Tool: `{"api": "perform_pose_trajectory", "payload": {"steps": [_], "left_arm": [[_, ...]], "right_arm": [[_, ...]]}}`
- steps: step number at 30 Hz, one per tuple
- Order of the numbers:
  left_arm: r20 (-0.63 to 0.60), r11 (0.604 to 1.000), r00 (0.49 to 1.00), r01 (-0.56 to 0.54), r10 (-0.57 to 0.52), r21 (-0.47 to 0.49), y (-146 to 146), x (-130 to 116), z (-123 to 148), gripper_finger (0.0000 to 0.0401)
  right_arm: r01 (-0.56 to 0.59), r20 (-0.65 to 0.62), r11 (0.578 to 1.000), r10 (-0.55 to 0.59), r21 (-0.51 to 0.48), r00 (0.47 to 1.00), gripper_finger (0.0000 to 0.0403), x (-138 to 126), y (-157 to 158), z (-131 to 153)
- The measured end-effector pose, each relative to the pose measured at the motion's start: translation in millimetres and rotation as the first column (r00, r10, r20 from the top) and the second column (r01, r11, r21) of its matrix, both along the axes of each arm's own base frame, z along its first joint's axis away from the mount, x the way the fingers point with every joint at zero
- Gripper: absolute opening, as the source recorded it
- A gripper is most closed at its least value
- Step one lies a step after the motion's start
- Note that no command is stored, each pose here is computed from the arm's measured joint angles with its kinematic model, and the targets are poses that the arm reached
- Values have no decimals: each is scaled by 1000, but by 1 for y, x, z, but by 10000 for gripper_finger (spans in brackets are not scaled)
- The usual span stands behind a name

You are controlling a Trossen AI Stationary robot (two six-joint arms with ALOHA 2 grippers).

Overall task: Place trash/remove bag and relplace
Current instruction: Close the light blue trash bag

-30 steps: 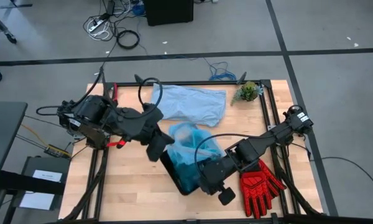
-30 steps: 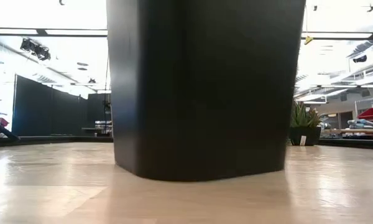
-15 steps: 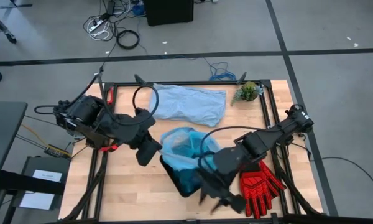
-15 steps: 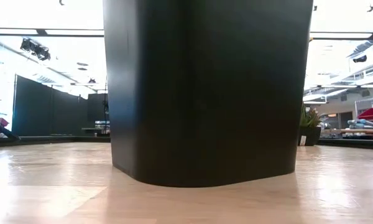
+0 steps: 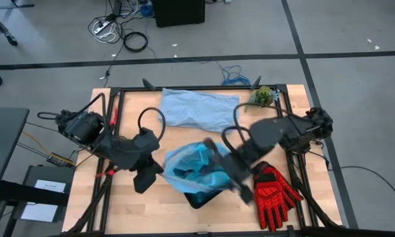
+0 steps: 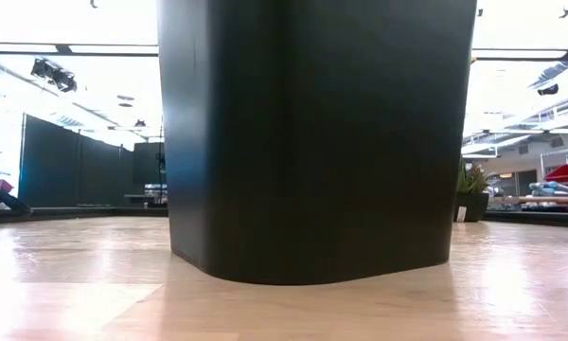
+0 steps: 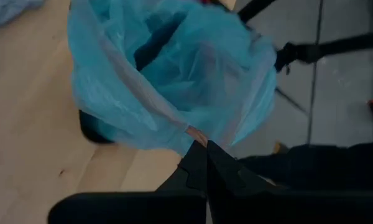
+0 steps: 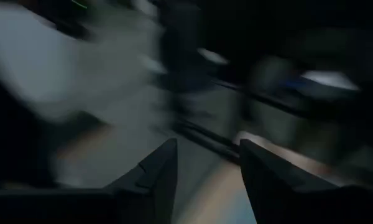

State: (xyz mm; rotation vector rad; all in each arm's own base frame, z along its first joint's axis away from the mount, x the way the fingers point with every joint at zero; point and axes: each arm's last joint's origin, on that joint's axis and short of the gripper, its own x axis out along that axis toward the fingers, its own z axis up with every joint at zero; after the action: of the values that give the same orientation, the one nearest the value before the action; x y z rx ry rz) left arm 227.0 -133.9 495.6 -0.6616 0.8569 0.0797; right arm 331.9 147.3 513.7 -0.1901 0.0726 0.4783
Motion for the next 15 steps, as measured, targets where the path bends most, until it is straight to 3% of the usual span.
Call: {"api": "perform_pose_trajectory", "payload": {"steps": [2, 6, 15], "left_arm": [[-10, 1000, 1000, 9, -9, 21, -4, -4, -1, 0], [-17, 998, 999, 37, -36, 44, -8, -8, -2, 0], [-9, 992, 997, 81, -81, 91, -7, -8, -2, 0]], "right_arm": [[99, -11, 992, -100, -80, 995, 147, 7, -9, -7], [175, -52, 976, -183, -127, 982, 144, 31, -25, -25], [202, -51, 963, -214, -181, 975, 140, 78, -41, -58]]}}
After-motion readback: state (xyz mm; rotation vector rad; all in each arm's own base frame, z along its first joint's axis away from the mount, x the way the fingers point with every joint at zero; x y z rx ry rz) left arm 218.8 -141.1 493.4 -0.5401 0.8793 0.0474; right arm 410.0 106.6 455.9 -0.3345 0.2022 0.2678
